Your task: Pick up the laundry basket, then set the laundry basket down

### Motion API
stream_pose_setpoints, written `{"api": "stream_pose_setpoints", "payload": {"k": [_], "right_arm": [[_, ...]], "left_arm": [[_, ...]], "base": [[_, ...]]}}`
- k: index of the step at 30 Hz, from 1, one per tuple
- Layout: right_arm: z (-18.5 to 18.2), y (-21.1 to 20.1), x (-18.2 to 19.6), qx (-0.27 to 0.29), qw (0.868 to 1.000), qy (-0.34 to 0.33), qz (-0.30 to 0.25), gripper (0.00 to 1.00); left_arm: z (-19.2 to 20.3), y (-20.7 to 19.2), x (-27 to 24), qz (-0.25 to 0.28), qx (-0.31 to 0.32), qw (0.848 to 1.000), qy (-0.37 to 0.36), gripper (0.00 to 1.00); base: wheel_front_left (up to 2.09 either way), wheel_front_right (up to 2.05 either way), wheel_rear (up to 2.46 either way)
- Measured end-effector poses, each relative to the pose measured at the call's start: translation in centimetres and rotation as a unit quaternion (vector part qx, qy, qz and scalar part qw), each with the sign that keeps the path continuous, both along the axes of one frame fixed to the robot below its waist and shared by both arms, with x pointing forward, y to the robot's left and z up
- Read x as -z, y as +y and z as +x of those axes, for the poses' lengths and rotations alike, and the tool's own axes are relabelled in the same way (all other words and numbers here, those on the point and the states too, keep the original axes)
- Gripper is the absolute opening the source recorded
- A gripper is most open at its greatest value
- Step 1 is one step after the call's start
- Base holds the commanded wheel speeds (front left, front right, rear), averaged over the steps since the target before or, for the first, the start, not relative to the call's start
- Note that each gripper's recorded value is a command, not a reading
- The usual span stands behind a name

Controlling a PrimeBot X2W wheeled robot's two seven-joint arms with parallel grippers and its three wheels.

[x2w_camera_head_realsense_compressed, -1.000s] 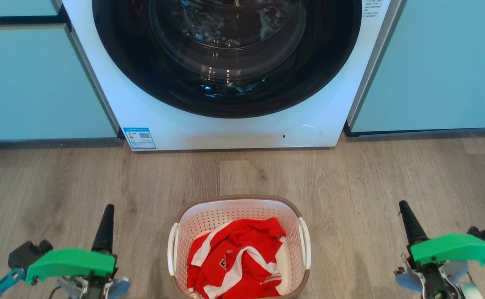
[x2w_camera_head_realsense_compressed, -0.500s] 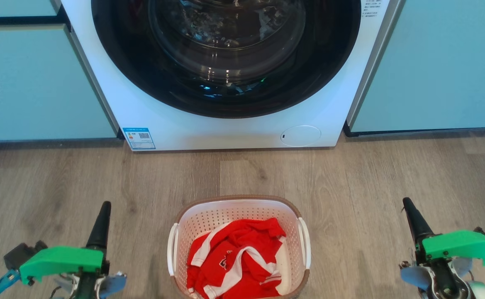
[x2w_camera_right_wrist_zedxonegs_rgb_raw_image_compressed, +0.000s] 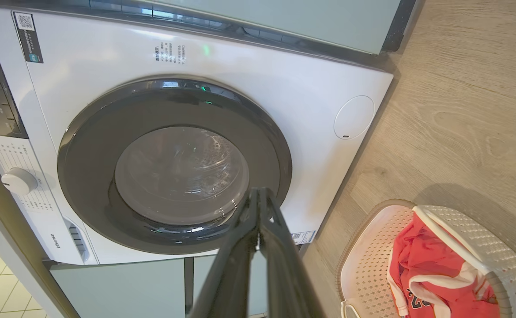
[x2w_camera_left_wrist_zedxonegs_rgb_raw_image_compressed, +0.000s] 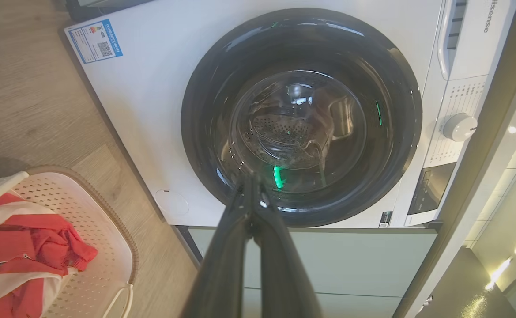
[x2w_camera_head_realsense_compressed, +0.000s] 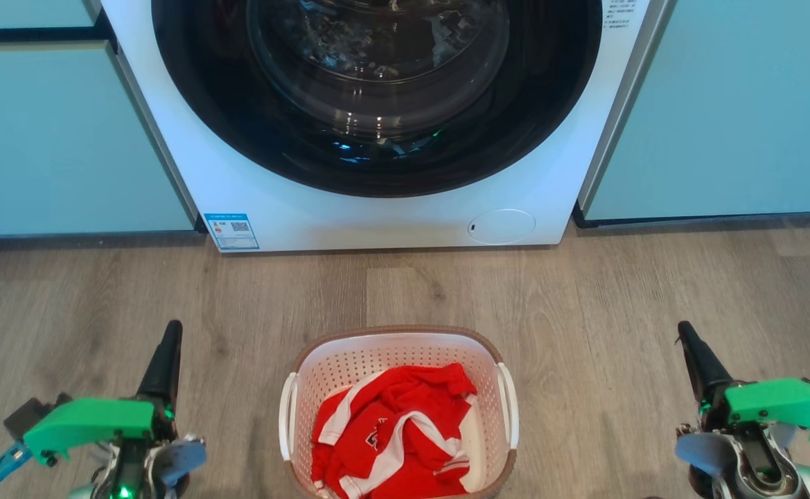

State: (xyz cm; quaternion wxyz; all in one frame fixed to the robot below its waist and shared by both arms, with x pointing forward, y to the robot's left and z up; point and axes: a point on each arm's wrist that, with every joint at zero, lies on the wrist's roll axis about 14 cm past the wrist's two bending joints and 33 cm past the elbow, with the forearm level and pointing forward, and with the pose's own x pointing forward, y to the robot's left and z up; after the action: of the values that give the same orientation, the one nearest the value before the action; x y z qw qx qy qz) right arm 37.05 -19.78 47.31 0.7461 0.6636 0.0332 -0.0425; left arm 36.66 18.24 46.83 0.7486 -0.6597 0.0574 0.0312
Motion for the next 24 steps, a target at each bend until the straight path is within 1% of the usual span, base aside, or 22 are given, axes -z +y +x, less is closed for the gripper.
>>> {"api": "stream_pose_setpoints", "payload": {"k": [12, 24], "right_arm": [[0.00, -0.64, -0.10, 0.010, 0.998, -0.005, 0.062, 0.00], [0.40, -0.69, -0.61, 0.009, 0.998, -0.012, 0.064, 0.00]], "left_arm": [[0.60, 0.45, -0.61, -0.064, -0.009, 0.998, -0.011, 0.00], [0.81, 0.38, -0.90, -0.067, -0.007, 0.998, -0.015, 0.00]], "base": [[0.00, 0.00, 0.00], [0.00, 0.00, 0.00]]}}
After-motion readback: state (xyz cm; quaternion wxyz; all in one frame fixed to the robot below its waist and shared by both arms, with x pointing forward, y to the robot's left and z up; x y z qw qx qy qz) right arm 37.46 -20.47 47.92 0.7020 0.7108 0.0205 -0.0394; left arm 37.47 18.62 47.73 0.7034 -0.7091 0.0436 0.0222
